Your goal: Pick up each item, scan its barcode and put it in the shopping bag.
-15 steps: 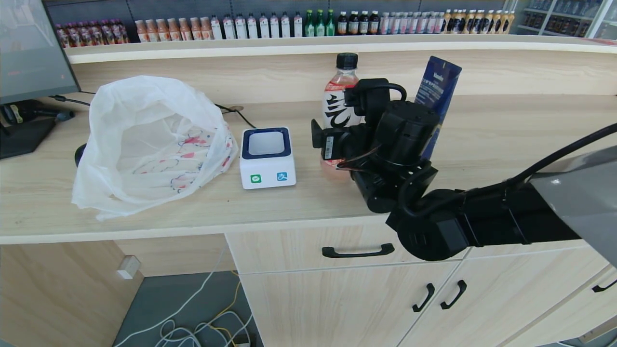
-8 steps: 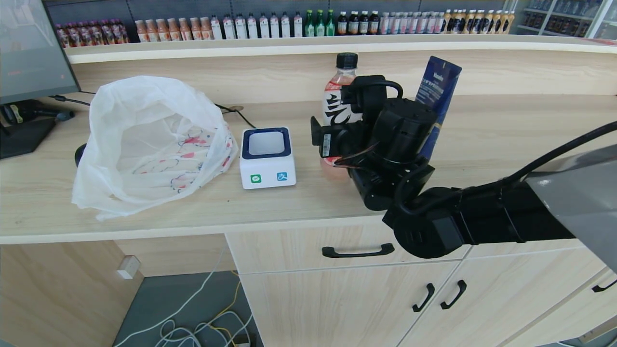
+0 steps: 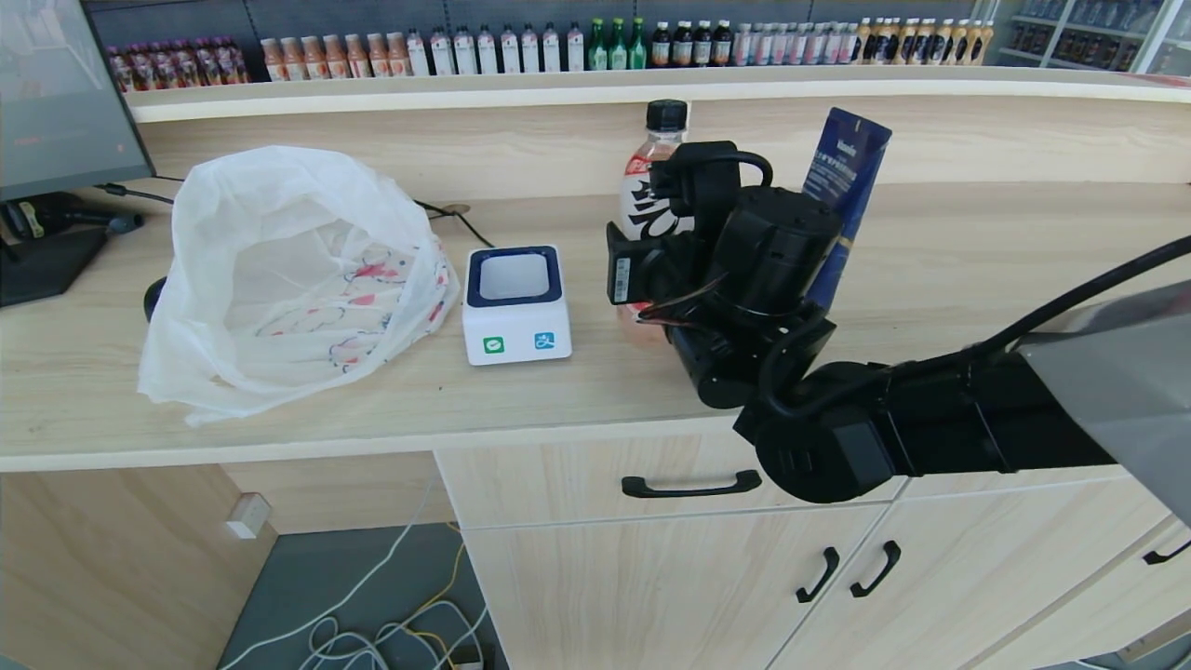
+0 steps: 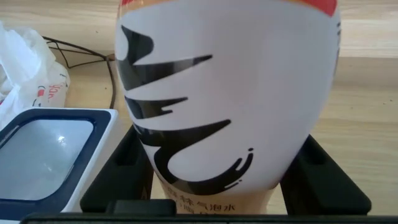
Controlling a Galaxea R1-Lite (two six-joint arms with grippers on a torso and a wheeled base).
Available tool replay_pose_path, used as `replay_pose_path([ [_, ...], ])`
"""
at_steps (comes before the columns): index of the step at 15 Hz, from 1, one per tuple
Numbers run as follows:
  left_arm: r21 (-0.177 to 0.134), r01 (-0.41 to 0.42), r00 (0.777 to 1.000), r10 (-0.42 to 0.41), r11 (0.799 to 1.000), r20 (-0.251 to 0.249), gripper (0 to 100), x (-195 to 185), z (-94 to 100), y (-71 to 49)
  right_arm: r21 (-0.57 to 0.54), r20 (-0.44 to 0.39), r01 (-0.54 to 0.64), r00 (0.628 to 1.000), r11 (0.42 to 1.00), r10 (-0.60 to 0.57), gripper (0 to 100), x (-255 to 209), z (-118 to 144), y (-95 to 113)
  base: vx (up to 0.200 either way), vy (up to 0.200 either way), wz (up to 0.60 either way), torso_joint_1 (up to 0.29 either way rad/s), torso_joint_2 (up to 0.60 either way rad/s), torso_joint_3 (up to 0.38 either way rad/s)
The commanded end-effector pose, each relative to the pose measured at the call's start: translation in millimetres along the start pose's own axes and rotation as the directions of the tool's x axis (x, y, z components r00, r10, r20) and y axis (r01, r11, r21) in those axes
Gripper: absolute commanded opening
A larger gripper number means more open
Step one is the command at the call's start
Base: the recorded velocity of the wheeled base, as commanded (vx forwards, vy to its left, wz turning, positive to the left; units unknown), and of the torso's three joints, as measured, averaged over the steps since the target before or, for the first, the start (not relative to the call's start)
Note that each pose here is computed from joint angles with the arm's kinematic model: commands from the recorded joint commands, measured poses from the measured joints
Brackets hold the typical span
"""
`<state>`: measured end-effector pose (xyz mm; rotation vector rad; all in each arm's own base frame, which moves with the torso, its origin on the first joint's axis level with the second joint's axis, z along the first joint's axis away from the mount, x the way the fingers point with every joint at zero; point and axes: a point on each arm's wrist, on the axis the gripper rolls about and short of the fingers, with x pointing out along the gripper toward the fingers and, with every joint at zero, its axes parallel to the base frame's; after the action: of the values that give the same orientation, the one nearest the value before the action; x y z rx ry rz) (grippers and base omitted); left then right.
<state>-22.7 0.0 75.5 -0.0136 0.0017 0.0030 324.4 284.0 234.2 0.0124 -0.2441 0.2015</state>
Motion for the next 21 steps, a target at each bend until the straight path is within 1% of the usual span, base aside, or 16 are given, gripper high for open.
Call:
replay_pose_path([
  [1, 0.0, 0.0, 1.0, 0.0, 1.0, 0.0, 100, 0.0, 0.0, 0.0, 0.008, 0.012, -0.002, 1.0, 1.0, 0.002, 0, -1.5, 4.4, 0.2, 0.0, 0.0, 0.0, 0.0, 0.0, 0.0],
  [5, 0.0, 0.0, 1.0, 0.0, 1.0, 0.0, 100, 0.0, 0.0, 0.0, 0.022, 0.035, -0.006, 0.999, 1.0, 0.005, 0, -5.5, 7.3, 1.2, 0.0, 0.0, 0.0, 0.0, 0.0, 0.0],
  [10, 0.0, 0.0, 1.0, 0.0, 1.0, 0.0, 100, 0.0, 0.0, 0.0, 0.034, 0.054, -0.012, 0.998, 0.999, 0.011, 0, -24.7, 30.7, -11.1, 0.0, 0.0, 0.0, 0.0, 0.0, 0.0],
  [14, 0.0, 0.0, 1.0, 0.0, 1.0, 0.0, 100, 0.0, 0.0, 0.0, 0.048, 0.109, -0.03, 0.994, 0.998, 0.025, 0, -51.8, 56.9, -19.3, 0.0, 0.0, 0.0, 0.0, 0.0, 0.0],
  [15, 0.0, 0.0, 1.0, 0.0, 1.0, 0.0, 100, 0.0, 0.0, 0.0, 0.054, 0.127, -0.042, 0.991, 0.998, 0.035, 0, -64.9, 70.6, -23.1, 0.0, 0.0, 0.0, 0.0, 0.0, 0.0],
  [17, 0.0, 0.0, 1.0, 0.0, 1.0, 0.0, 100, 0.0, 0.0, 0.0, 0.049, 0.141, -0.06, 0.989, 0.997, 0.052, 0, -84.9, 85.4, -30.0, 0.0, 0.0, 0.0, 0.0, 0.0, 0.0],
  [18, 0.0, 0.0, 1.0, 0.0, 1.0, 0.0, 100, 0.0, 0.0, 0.0, 0.05, 0.141, -0.064, 0.988, 0.997, 0.056, 0, -89.3, 87.3, -31.0, 0.0, 0.0, 0.0, 0.0, 0.0, 0.0],
  [19, 0.0, 0.0, 1.0, 0.0, 1.0, 0.0, 100, 0.0, 0.0, 0.0, 0.056, 0.146, -0.081, 0.987, 0.995, 0.072, 0, -103.6, 94.6, -35.0, 0.0, 0.0, 0.0, 0.0, 0.0, 0.0],
  [21, 0.0, 0.0, 1.0, 0.0, 1.0, 0.0, 100, 0.0, 0.0, 0.0, 0.048, 0.15, -0.1, 0.984, 0.994, 0.092, 0, -129.7, 104.1, -47.2, 0.0, 0.0, 0.0, 0.0, 0.0, 0.0],
])
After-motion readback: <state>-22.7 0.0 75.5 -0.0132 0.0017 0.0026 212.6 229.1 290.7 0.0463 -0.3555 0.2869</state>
